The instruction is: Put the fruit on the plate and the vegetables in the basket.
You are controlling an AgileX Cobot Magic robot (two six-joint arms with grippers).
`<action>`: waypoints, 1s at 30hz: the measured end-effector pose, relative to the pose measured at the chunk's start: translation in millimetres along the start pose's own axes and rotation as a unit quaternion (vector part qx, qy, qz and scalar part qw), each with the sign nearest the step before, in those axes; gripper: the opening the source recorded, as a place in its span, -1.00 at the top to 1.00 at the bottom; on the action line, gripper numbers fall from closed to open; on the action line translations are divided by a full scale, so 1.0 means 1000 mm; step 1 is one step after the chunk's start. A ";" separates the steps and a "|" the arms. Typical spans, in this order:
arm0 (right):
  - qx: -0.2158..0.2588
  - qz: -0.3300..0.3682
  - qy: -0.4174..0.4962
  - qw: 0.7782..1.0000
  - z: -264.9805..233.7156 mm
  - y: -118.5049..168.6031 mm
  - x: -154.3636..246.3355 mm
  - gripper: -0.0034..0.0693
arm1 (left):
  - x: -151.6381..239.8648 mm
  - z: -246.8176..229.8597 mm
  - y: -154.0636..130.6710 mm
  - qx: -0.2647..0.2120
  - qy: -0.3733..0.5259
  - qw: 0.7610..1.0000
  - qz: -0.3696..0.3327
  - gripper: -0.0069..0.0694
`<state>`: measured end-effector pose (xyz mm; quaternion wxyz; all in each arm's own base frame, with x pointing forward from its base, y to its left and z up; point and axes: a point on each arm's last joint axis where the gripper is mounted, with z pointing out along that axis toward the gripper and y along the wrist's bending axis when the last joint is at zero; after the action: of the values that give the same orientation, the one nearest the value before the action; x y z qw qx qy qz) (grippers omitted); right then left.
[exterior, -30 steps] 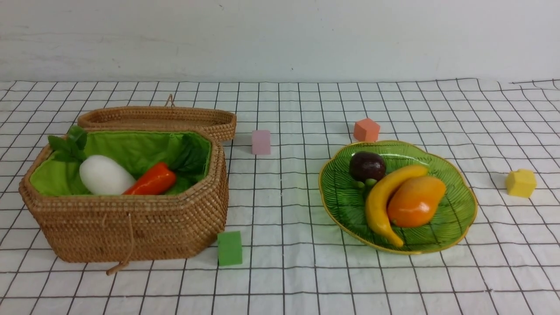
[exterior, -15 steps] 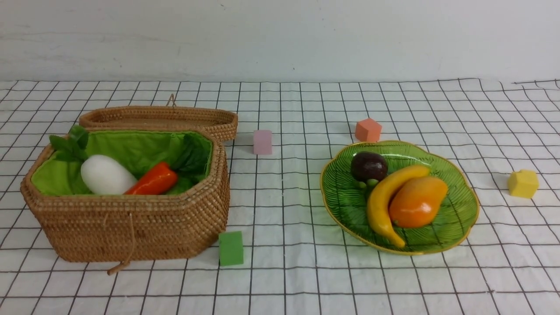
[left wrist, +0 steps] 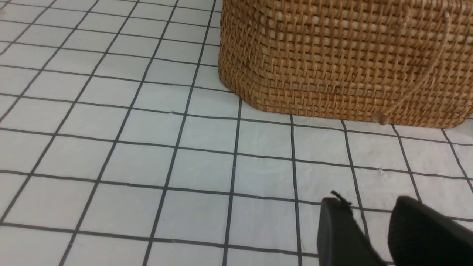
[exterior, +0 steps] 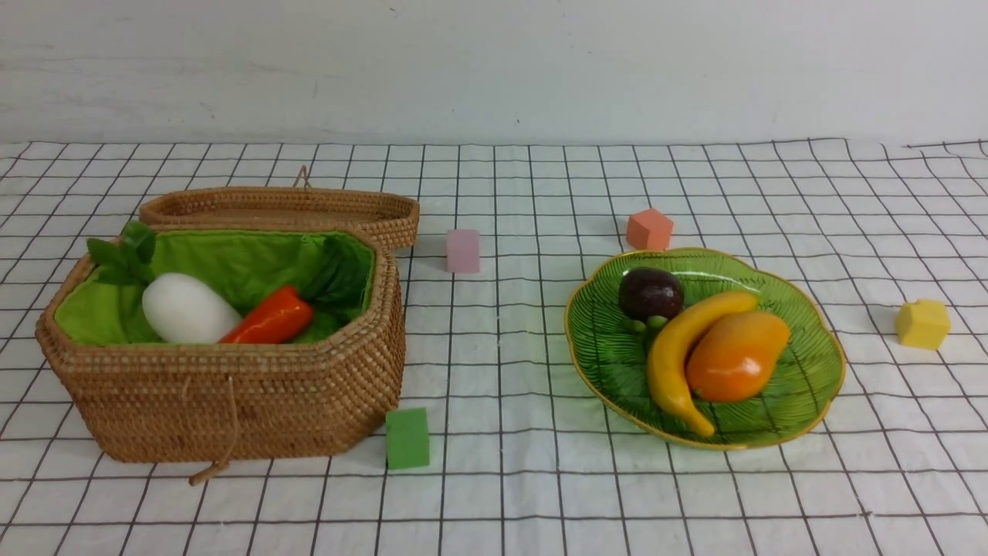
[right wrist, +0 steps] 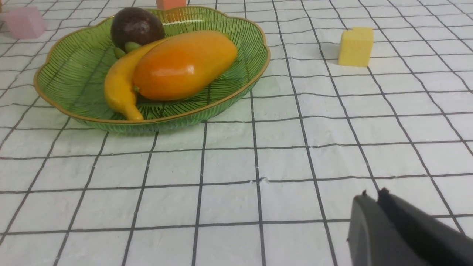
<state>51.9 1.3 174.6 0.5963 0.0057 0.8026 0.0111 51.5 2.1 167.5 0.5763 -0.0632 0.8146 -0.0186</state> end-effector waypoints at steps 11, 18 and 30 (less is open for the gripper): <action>0.000 -0.001 0.000 1.000 0.000 0.000 0.000 0.72 | 0.000 0.000 0.000 0.000 0.000 1.000 0.000 0.27; 0.001 -0.001 -0.001 1.000 0.000 0.000 0.000 0.70 | 0.000 0.000 0.000 0.000 0.000 1.000 0.000 0.25; 0.001 0.000 -0.001 1.000 0.000 0.000 0.000 0.70 | 0.001 0.000 -0.005 0.043 0.005 0.999 0.014 0.22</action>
<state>52.0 1.2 174.7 0.5968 0.0064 0.8023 0.0110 51.4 -2.6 167.5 0.5748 -0.0264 0.8166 -0.0456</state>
